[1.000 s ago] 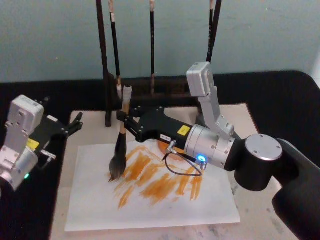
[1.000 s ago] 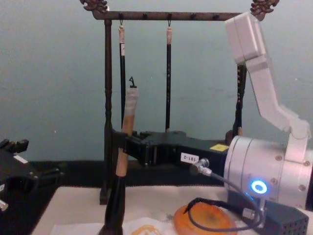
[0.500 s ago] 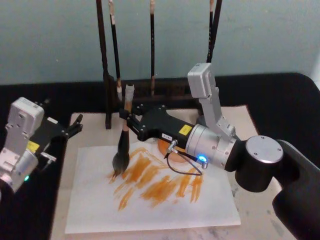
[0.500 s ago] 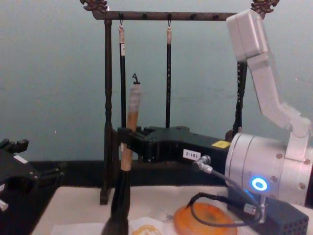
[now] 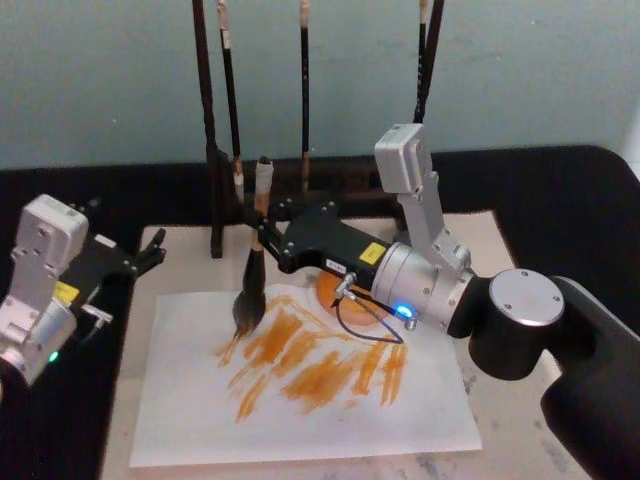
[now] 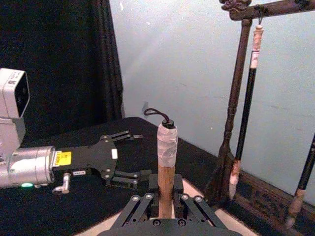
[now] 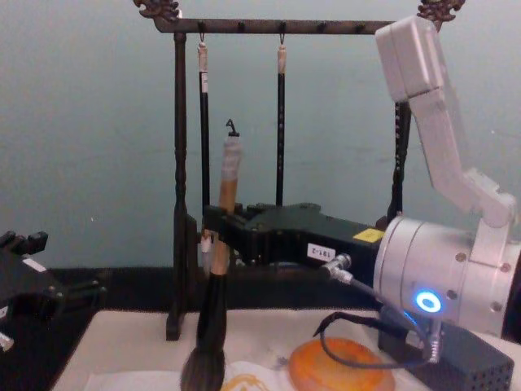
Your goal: Pick up the brush from the inkstone, write on the paper, then place the brush back to its original position.
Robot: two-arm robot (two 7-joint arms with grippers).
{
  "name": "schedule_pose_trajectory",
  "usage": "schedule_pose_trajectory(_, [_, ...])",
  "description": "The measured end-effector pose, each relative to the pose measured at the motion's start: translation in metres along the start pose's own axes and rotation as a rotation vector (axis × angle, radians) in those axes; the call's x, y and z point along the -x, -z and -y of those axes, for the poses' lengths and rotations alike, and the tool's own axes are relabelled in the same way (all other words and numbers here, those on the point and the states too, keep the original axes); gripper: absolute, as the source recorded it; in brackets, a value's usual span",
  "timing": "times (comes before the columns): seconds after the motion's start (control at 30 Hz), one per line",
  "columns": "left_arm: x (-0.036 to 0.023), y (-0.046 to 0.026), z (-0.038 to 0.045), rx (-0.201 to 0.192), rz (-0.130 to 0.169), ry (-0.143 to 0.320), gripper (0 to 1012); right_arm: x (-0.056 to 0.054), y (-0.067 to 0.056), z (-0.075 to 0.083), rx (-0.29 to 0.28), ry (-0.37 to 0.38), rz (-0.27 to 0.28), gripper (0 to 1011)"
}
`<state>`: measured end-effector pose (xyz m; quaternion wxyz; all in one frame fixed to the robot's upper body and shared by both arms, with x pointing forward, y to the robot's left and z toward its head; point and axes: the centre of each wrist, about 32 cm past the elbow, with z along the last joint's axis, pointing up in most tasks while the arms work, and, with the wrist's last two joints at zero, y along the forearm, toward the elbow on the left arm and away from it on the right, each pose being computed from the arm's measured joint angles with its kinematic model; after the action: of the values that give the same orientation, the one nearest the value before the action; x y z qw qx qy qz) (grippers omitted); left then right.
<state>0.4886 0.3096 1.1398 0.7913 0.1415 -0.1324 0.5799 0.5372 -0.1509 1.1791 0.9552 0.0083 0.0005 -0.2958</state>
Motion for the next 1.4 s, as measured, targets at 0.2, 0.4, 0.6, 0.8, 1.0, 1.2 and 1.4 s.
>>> schedule_pose_trajectory(0.2, [0.0, 0.0, 0.0, 0.0, 0.0, 0.0, 1001, -0.002, 0.0, -0.001, -0.002, 0.018, 0.017, 155])
schedule_pose_trajectory(0.4, [0.0, 0.0, 0.0, 0.0, 0.0, 0.0, 1001, -0.003, 0.001, 0.0, -0.004, 0.034, 0.027, 155])
schedule_pose_trajectory(0.6, [0.0, 0.0, 0.0, 0.0, 0.0, 0.0, 1001, -0.004, 0.001, 0.001, -0.005, 0.045, 0.036, 155])
schedule_pose_trajectory(0.8, [0.0, 0.0, 0.0, 0.0, 0.0, 0.0, 1001, -0.004, 0.001, 0.002, -0.008, 0.054, 0.044, 155])
schedule_pose_trajectory(1.0, [0.0, 0.0, 0.0, 0.0, 0.0, 0.0, 1001, -0.004, -0.002, 0.004, -0.023, 0.063, 0.042, 155])
schedule_pose_trajectory(1.2, [0.0, 0.0, 0.0, 0.0, 0.0, 0.0, 1001, -0.006, -0.009, 0.01, -0.063, 0.08, 0.023, 155])
schedule_pose_trajectory(1.4, [0.0, 0.0, 0.0, 0.0, 0.0, 0.0, 1001, -0.011, -0.017, 0.023, -0.126, 0.134, -0.028, 155])
